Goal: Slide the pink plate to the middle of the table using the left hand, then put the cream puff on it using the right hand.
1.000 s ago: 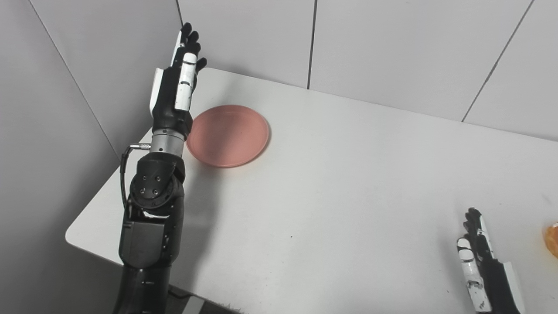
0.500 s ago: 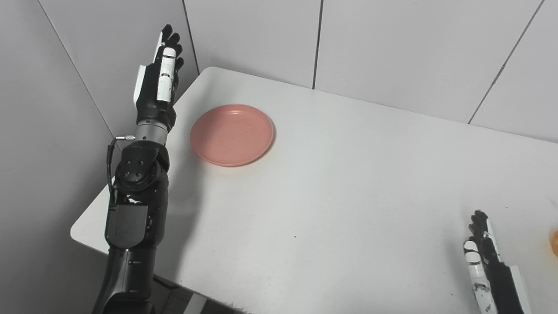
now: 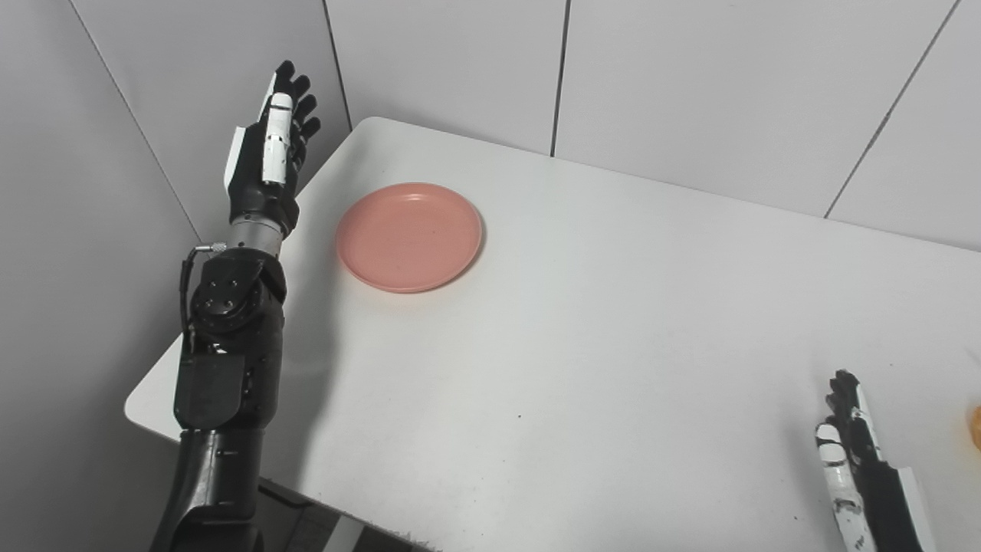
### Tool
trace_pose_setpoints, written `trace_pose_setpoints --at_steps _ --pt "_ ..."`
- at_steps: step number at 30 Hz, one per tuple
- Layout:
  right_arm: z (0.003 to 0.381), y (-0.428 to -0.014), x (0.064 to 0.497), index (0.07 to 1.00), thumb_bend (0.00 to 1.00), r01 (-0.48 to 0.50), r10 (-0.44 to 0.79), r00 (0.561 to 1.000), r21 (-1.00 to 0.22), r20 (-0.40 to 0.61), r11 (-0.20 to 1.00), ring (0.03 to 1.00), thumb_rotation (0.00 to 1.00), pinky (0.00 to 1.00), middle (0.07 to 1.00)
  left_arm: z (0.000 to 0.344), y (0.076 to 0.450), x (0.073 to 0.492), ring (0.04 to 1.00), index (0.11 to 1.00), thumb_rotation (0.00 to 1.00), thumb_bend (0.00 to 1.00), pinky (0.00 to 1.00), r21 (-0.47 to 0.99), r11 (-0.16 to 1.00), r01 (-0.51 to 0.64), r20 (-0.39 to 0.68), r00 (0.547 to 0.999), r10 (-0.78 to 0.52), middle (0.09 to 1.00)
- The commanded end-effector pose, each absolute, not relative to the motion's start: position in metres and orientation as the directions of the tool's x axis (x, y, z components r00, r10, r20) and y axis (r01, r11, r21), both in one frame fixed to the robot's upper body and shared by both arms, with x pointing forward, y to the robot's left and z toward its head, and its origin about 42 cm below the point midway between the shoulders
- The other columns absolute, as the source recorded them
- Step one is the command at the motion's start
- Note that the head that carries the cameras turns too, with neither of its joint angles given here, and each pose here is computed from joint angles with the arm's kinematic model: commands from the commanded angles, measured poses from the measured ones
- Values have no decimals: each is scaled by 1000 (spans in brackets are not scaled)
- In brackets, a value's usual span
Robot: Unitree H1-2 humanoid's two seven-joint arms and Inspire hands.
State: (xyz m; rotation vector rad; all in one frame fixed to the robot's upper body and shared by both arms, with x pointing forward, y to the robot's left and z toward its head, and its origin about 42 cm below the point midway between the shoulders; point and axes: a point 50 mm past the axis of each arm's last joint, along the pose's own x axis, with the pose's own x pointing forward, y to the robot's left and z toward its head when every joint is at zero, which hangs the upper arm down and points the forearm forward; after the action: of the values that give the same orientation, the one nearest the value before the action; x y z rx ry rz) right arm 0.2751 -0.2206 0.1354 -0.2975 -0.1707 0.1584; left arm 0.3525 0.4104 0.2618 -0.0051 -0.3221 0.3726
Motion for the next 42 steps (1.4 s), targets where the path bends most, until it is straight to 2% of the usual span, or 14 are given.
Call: trace_pose_setpoints --at_steps 1,8,12,26,32,42 --pt "145 -224 275 1000 55 -118 175 971 -310 164 944 1000 1000 1000 1000 281 417 355 955 942 1000 414 947 -75 931 -356 383 852 357 959" --pt "146 -225 274 1000 38 -111 172 969 -315 175 942 1000 1000 1000 1000 273 423 357 971 948 1000 397 972 -99 930 -354 345 864 365 969" --pt "145 -226 274 1000 62 -112 172 970 -313 171 943 1000 1000 1000 1000 268 427 359 970 954 1000 402 987 -116 927 -357 320 870 375 968" --pt "146 -228 275 1000 46 -107 168 971 -318 171 942 1000 1000 1000 1000 236 446 370 978 935 1000 382 980 -142 906 -398 221 879 421 967" --pt "147 -227 274 1000 70 -105 166 972 -323 165 940 1000 1000 1000 1000 224 452 375 962 922 1000 372 964 -129 904 -408 208 880 427 956" --pt "149 -227 273 1000 77 -104 167 971 -328 170 939 1000 1000 1000 1000 198 456 382 953 945 1000 377 968 -166 903 -397 122 900 418 952"
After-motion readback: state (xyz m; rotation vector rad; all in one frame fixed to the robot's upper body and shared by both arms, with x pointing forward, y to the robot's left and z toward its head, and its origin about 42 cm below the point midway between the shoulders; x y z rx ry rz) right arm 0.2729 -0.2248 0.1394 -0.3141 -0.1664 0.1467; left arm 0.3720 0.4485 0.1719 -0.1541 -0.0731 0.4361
